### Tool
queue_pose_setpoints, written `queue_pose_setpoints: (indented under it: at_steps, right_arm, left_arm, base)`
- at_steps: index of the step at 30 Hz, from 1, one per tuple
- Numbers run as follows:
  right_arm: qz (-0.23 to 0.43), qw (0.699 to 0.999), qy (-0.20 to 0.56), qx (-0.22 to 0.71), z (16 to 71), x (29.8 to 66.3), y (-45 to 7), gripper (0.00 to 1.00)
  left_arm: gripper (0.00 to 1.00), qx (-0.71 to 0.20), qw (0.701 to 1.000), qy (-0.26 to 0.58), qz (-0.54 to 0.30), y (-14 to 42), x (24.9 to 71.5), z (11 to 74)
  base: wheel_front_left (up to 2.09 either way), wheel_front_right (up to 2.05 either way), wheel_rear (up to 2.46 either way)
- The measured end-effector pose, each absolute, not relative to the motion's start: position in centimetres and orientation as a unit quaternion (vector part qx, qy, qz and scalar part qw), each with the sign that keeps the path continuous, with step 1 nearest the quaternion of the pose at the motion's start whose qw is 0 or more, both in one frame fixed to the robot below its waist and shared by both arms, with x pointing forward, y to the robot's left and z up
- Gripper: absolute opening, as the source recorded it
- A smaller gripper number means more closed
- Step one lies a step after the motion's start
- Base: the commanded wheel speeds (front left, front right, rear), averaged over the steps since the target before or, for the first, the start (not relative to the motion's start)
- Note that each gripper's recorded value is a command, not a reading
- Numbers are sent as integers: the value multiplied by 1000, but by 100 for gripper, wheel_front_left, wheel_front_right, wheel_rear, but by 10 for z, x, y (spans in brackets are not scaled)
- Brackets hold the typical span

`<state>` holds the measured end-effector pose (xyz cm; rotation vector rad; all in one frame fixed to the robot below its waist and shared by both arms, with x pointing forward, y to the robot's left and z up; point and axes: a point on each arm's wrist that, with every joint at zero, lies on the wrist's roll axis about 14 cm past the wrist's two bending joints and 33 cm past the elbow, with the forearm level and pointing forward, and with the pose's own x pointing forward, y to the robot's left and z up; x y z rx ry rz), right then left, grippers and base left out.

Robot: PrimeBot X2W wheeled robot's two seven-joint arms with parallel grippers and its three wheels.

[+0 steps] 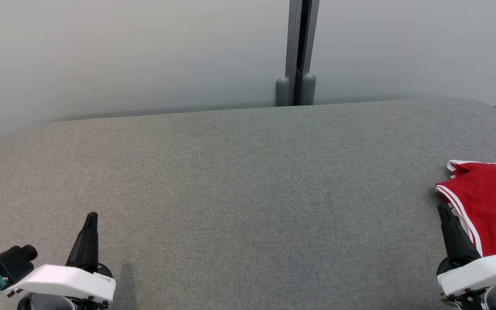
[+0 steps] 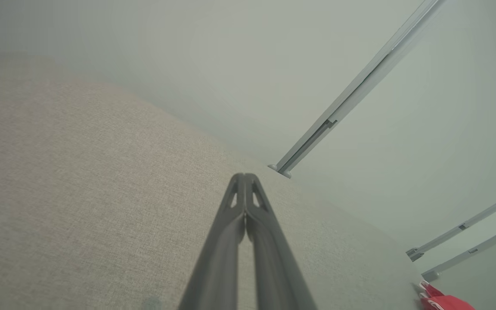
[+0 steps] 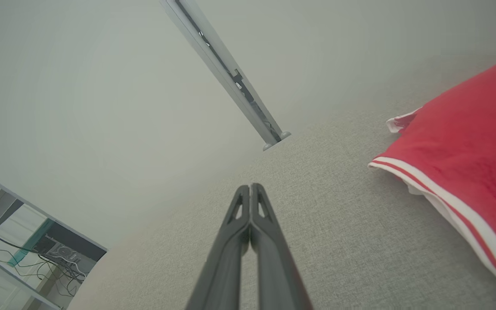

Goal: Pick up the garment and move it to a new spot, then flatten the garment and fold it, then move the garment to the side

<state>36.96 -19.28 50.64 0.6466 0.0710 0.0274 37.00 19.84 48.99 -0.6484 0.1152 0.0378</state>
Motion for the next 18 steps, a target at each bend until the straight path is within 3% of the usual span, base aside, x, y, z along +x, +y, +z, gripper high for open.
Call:
queue_pose_setpoints:
  at_steps: [18]
  right_arm:
    - [5, 902, 34, 430, 503, 374, -197, 0]
  left_arm:
    - [0, -430, 901, 56, 21, 196, 378, 491]
  base:
    - [0, 0, 0]
